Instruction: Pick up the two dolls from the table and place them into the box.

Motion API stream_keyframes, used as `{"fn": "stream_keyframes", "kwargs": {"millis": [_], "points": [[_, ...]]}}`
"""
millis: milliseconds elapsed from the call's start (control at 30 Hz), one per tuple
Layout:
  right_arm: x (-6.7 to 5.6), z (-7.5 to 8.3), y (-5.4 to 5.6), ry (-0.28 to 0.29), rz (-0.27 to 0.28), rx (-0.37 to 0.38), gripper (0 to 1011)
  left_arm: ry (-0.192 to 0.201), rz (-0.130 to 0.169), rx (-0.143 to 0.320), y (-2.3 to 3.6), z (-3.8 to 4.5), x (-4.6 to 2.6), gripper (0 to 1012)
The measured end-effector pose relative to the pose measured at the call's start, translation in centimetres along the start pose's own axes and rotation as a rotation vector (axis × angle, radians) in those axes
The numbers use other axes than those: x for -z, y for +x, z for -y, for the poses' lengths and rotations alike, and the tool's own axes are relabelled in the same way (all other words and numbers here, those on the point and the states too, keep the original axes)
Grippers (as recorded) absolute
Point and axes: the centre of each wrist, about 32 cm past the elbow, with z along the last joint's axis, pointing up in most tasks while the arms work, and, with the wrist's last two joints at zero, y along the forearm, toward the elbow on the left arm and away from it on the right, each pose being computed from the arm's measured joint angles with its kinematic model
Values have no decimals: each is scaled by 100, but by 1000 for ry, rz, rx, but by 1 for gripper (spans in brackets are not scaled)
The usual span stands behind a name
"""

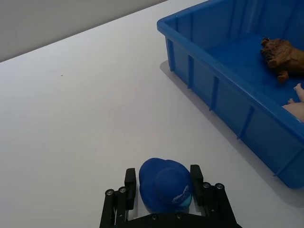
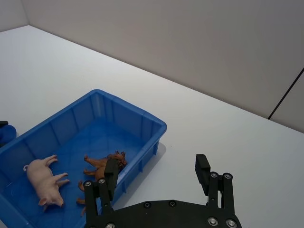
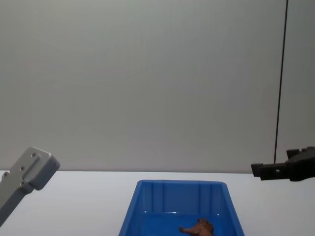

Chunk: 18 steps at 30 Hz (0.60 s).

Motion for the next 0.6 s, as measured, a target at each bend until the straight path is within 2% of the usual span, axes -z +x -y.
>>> {"fn": "stream_keyframes", "kwargs": {"millis": [100, 367, 467, 600], "points": [[0, 0, 0, 0, 0, 0, 1001, 2, 1, 4, 9, 8, -3, 623], [0, 0, 0, 0, 0, 0, 1001, -2, 9, 7, 24, 13, -38, 545], [0, 0, 0, 0, 0, 0, 1001, -15, 18, 6, 26, 8, -83, 523], [0, 0, 0, 0, 0, 0, 1001, -48, 39, 1, 34, -9, -183, 498]]}}
